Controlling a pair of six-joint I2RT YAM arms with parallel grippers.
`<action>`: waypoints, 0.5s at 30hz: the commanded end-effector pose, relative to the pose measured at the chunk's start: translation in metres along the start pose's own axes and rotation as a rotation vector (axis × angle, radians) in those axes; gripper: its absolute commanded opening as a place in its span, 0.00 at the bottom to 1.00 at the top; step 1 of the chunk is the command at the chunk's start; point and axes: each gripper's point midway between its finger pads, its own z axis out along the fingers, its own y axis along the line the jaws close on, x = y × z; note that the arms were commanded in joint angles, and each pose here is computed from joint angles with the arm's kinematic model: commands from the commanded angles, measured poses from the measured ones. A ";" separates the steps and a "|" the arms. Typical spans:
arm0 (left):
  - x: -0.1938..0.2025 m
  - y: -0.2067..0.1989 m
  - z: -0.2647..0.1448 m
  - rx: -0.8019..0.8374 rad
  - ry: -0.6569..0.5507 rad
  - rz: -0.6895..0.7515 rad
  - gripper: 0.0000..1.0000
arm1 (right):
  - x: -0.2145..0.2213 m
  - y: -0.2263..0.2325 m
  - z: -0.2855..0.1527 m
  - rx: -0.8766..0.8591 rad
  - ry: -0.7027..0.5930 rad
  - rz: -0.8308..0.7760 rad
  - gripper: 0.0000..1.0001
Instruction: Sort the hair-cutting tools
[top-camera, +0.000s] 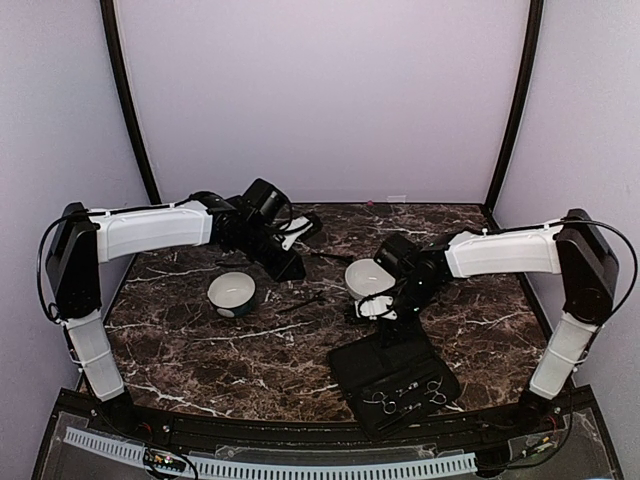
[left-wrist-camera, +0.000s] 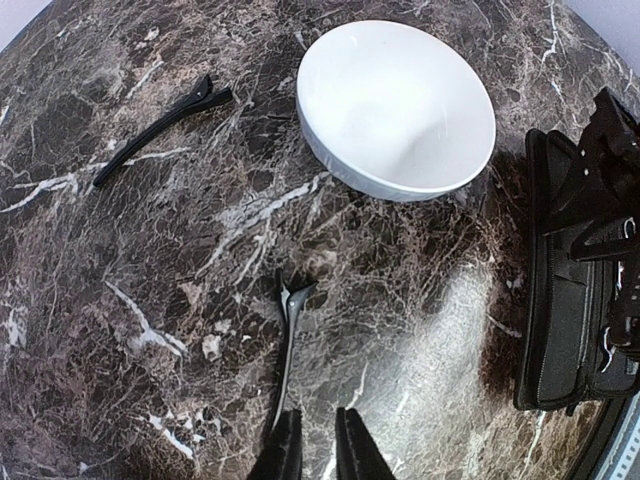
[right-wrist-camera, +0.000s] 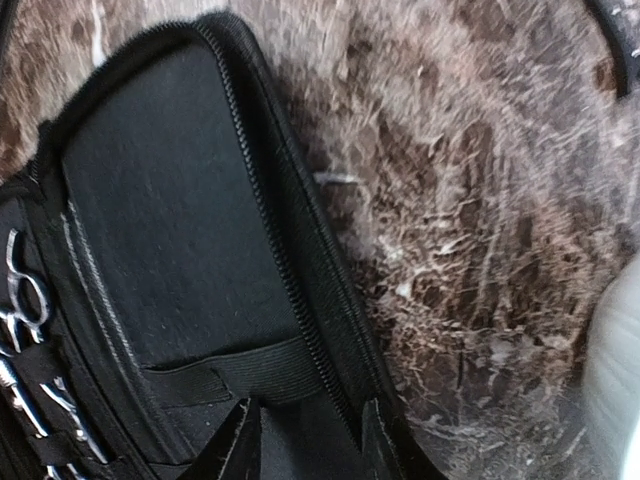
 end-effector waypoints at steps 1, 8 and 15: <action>-0.002 -0.002 -0.007 -0.002 -0.012 0.003 0.14 | 0.007 -0.012 0.006 0.044 0.066 -0.011 0.32; -0.003 -0.004 -0.009 0.005 -0.017 0.003 0.14 | 0.005 -0.036 0.010 0.138 0.057 0.040 0.23; -0.004 -0.007 -0.010 0.019 -0.022 0.002 0.15 | 0.007 -0.048 0.016 0.190 0.061 0.055 0.26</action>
